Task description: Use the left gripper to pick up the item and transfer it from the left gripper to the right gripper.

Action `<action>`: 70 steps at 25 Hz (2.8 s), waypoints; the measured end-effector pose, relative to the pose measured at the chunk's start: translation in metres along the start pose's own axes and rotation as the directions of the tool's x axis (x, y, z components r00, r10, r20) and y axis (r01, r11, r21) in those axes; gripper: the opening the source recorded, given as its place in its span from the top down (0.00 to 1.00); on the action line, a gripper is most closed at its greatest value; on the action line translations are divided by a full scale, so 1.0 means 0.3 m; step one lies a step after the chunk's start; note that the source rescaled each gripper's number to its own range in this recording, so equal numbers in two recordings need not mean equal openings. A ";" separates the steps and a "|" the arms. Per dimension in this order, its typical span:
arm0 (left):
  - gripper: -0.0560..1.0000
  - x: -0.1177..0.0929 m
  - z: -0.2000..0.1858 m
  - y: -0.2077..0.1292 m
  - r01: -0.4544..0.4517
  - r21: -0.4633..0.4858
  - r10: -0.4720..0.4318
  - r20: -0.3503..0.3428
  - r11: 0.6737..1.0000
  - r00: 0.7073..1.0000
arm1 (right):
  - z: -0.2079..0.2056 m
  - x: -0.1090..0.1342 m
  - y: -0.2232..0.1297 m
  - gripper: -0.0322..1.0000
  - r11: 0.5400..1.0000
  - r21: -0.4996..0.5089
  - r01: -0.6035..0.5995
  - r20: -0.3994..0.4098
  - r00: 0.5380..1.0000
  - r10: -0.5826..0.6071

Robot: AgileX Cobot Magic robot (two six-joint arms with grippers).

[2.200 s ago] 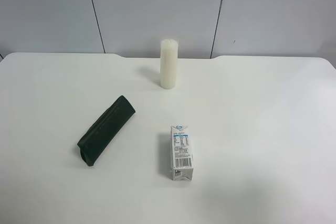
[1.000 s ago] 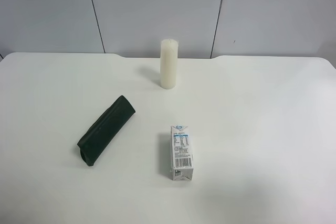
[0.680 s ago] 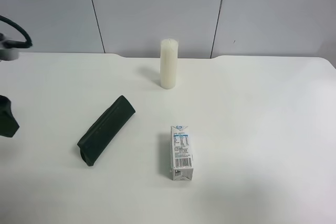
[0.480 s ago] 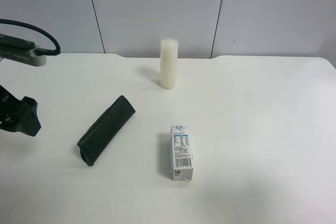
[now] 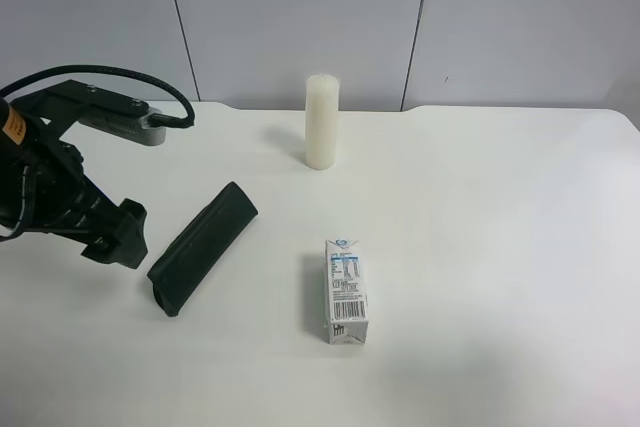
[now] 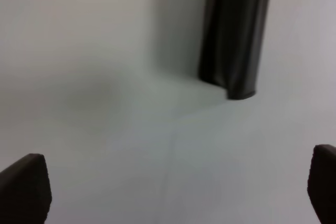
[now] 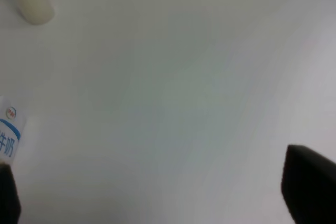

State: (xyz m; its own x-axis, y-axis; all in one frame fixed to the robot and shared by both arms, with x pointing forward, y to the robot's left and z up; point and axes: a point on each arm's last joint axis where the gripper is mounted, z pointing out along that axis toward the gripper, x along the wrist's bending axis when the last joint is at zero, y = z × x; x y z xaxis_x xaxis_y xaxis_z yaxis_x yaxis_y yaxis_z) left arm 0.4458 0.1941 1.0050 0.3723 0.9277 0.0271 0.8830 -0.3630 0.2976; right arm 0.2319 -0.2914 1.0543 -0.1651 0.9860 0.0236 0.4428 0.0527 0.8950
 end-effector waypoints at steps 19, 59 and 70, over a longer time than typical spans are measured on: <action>0.00 -0.097 0.154 0.107 -0.001 0.034 -0.002 0.069 0.999 0.998 | 0.000 0.000 0.000 0.00 1.000 0.000 -0.001 0.000 1.000 0.001; 0.02 -0.108 0.401 0.090 -0.044 0.192 0.040 0.027 0.980 0.999 | 0.000 0.000 0.000 0.00 1.000 0.000 -0.004 0.000 1.000 0.004; 0.75 -0.108 0.401 0.090 -0.054 0.191 0.050 0.029 0.980 0.998 | 0.000 0.000 0.000 0.00 1.000 0.000 -0.008 0.000 1.000 0.008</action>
State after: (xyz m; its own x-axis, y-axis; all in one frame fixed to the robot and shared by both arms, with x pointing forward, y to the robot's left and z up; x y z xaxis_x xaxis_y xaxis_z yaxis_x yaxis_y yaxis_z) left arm 0.4920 0.1437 0.8975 0.4238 0.9056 0.0139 0.8997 -0.4228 0.1083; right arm 0.2319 -0.2914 1.0543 -0.1618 0.9864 0.0303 0.4441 0.0453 0.8948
